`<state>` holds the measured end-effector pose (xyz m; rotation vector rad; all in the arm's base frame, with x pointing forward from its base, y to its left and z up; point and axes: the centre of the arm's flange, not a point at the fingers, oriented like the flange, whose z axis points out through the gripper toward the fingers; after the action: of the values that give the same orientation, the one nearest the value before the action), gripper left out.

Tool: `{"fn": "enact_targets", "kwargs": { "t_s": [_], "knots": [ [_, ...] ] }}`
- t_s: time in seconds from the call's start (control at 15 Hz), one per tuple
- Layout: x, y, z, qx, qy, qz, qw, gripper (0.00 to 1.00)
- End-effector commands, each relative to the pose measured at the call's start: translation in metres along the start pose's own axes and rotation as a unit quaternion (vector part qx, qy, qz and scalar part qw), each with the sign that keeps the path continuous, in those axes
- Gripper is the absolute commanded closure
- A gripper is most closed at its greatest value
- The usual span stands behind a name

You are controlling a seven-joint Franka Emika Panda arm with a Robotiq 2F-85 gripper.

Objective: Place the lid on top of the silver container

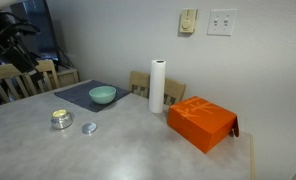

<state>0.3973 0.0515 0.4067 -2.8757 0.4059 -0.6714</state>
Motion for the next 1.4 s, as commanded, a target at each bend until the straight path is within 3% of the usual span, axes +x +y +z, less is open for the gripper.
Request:
{"fn": "enact_targets", "kwargs": {
  "t_s": [0.0, 0.13, 0.53, 1.07, 1.13, 1.33],
  "knots": [
    [0.002, 0.001, 0.002, 0.0, -0.003, 0.002, 1.0, 0.0],
    [0.003, 0.002, 0.005, -0.019, -0.007, 0.033, 0.9993, 0.0],
    [0.023, 0.033, 0.066, -0.1, -0.122, 0.097, 0.9827, 0.0],
    [0.045, 0.014, 0.154, -0.098, -0.241, 0.022, 0.9654, 0.0],
    [0.026, 0.019, 0.13, -0.097, -0.209, 0.043, 0.9721, 0.0],
    [0.028, 0.017, 0.141, -0.097, -0.215, 0.042, 0.9708, 0.0]
  ]
}}
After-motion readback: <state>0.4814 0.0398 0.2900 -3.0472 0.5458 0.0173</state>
